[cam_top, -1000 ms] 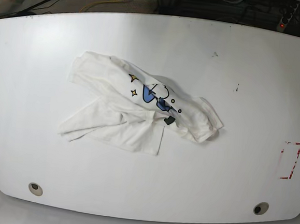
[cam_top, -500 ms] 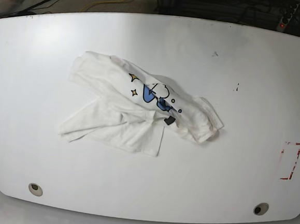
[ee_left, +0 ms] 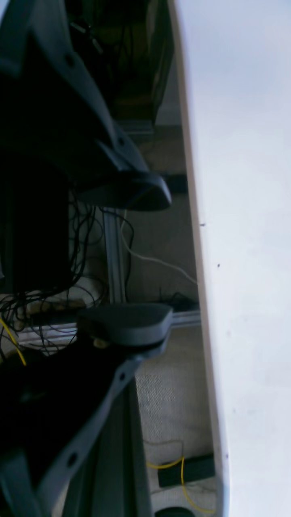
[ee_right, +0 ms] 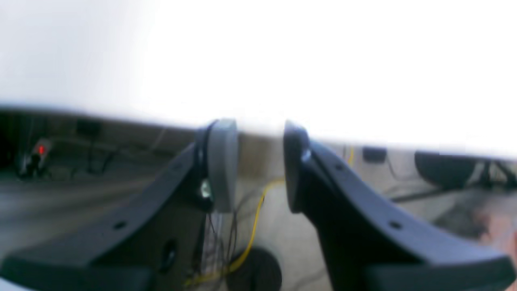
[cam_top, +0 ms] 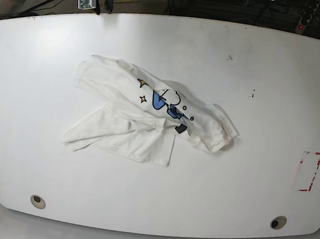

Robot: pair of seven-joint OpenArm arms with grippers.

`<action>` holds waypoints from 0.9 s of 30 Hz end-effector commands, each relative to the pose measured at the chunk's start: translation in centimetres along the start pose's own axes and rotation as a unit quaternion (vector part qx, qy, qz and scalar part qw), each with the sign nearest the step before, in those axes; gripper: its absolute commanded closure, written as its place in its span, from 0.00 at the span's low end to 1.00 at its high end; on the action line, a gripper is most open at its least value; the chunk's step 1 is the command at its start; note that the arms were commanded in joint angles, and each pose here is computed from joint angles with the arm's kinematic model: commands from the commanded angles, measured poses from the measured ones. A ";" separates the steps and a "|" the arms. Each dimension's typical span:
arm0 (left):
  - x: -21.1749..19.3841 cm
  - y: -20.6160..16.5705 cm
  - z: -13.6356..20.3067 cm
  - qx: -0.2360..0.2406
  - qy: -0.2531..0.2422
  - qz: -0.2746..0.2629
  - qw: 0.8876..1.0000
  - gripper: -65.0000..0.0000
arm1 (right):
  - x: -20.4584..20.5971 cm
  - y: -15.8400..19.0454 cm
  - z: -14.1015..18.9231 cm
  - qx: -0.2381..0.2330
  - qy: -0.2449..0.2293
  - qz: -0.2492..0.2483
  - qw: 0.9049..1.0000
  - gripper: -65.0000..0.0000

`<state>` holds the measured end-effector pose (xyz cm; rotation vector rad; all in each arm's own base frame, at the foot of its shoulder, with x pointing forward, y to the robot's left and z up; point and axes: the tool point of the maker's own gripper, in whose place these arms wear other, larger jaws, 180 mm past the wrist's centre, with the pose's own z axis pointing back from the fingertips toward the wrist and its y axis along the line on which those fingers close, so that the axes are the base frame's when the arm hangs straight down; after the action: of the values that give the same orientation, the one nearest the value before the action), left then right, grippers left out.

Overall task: Fold the T-shirt properly
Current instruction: 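Lower the right gripper onto the crumpled shirt and pinch its fabric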

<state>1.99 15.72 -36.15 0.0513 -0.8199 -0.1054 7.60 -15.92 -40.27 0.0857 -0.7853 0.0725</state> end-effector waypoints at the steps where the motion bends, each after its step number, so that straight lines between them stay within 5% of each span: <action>1: 1.0 0.5 0.1 0.005 -0.019 -0.004 1.000 0.48 | 1.7 0.1 -0.1 0.003 -0.028 0.000 1.000 0.71; 11: 4.3 2.4 -2.6 0.011 -0.078 -0.038 0.996 0.44 | 5.5 1.0 -2.4 0.017 -0.082 0.000 0.996 0.69; 16: 6.0 2.7 -3.9 0.010 -0.106 -0.047 0.993 0.23 | 7.6 1.0 -3.1 0.017 -0.108 0.005 0.994 0.42; 19: 7.1 2.8 -4.7 0.014 -0.124 -0.048 0.991 0.21 | 8.6 0.9 -3.7 0.018 -0.116 0.007 0.993 0.29; 27: 9.1 3.0 -5.8 0.019 -0.155 -0.049 0.987 0.21 | 13.0 2.1 -6.0 0.055 -0.138 0.038 0.988 0.27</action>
<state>12.45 17.73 -34.06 0.1074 -1.0985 -0.1873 19.57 -13.10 -36.84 0.1601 -0.9990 0.1660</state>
